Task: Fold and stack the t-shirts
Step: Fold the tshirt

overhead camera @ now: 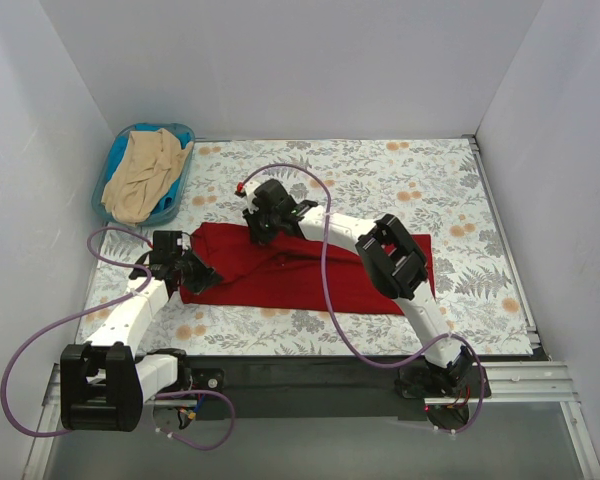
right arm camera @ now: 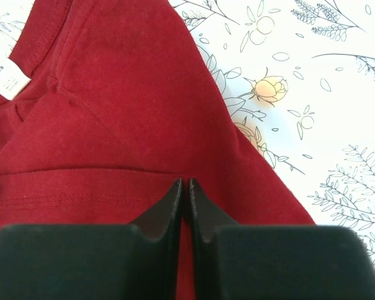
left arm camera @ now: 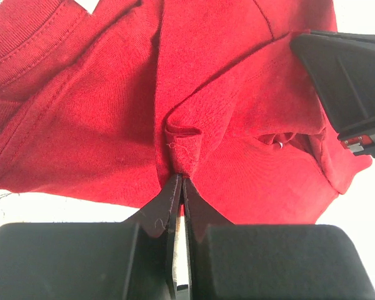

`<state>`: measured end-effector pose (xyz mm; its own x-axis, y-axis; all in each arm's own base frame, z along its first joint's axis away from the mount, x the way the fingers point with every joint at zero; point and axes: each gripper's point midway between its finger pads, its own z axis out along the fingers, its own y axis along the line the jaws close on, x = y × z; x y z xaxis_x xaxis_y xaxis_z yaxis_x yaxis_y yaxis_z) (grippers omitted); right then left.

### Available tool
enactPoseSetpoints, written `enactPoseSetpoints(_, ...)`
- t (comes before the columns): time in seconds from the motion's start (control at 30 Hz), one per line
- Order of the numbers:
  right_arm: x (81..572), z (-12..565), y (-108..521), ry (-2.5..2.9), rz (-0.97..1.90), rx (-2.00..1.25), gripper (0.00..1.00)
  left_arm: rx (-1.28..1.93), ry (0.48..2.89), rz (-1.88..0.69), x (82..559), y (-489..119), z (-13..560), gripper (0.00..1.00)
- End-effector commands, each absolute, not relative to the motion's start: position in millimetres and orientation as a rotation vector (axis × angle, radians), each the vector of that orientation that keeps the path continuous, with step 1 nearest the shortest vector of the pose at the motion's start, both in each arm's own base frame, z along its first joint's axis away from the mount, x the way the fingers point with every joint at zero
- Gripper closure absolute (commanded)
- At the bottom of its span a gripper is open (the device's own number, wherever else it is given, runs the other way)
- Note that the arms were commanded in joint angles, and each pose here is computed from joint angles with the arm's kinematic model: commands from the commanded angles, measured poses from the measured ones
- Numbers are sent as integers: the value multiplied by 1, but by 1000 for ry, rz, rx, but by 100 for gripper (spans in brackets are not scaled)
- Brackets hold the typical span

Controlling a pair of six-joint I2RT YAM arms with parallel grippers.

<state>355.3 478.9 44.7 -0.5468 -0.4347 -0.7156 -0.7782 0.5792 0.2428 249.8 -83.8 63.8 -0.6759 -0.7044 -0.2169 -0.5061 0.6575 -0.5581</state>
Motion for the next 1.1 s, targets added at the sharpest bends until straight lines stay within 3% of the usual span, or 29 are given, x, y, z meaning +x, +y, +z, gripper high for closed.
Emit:
enactPoseSetpoints(0.0, 359, 99, 490, 2096, 784, -931, 91, -953, 2444, -651, 252, -83, 66, 100)
enactPoseSetpoints(0.1, 356, 103, 488, 2096, 793, -927, 96, -951, 2442, -652, 253, -83, 67, 100)
enactPoseSetpoints(0.47, 338, 160, 471, 2043, 846, -880, 97, -991, 2423, -601, 257, -76, 69, 100)
enactPoseSetpoints(1.07, 274, 127, 414, 2183, 930, -799, 98, -974, 2400, -547, 266, -68, 77, 100)
